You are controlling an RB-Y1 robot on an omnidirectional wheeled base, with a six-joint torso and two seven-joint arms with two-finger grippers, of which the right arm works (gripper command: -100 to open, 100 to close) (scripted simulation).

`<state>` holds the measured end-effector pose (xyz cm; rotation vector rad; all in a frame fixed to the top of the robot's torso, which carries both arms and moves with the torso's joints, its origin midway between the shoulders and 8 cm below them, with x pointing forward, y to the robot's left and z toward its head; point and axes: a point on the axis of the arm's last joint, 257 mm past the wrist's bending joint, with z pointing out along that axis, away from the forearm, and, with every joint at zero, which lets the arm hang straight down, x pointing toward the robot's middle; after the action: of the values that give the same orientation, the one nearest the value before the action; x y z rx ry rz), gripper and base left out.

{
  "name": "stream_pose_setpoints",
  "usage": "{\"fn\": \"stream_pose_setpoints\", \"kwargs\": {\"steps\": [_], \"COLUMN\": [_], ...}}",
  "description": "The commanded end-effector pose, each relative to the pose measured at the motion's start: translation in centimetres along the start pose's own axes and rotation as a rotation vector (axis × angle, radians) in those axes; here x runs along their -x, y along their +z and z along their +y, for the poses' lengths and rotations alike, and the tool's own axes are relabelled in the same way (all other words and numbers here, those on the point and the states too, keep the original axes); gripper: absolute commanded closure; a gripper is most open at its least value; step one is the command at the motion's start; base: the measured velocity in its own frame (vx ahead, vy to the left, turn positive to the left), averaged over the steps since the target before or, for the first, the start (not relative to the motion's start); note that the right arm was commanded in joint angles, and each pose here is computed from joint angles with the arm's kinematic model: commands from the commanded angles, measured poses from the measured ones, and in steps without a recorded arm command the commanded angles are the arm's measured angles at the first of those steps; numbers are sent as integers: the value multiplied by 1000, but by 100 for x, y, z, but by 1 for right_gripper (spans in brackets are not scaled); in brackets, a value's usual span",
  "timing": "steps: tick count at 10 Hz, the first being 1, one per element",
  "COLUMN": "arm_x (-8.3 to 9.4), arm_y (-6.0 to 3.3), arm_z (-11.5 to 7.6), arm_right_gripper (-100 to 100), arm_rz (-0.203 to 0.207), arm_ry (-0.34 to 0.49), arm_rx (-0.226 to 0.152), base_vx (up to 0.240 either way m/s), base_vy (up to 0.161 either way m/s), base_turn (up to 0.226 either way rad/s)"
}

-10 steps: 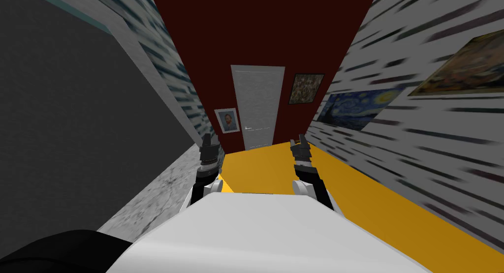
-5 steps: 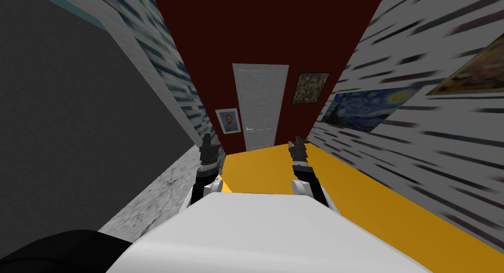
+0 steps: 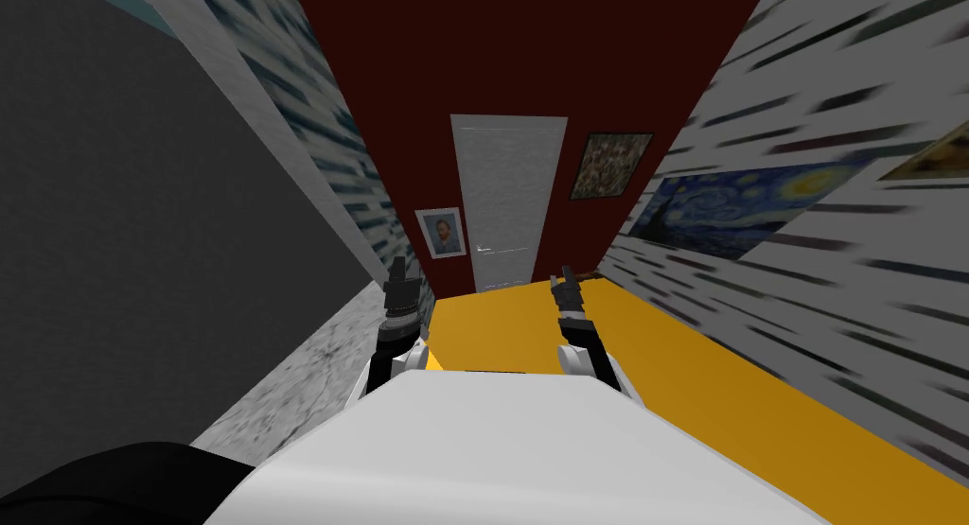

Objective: Pull the door open

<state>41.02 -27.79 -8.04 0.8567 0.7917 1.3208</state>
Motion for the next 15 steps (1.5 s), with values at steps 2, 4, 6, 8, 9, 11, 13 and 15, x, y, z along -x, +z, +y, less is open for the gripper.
{"fn": "stream_pose_setpoints", "kwargs": {"steps": [2,4,6,8,9,11,13,15], "arm_x": [14,17,23,31,35,46,59,74], "arm_y": [-12,-23,-35,-50,-59,-78,-99,-124], "arm_z": [-172,-308,-442,-579,-651,-792,-933,-1076], "arm_right_gripper": [-100,-100,-100,-100,-100,-100,-100,-100], "arm_rz": [9,16,23,29,32,38,44,49], "arm_ry": [-3,-5,-8,-10,-11,-13,-15,-16], "arm_rx": [-18,-34,-51,-68,-77,-95,-114,-133], "base_vx": [77,98,88,104,112,92,99,103], "base_vy": [43,37,47,62,46,56,45,56], "base_turn": [27,35,32,33,40,33,44,39]}}
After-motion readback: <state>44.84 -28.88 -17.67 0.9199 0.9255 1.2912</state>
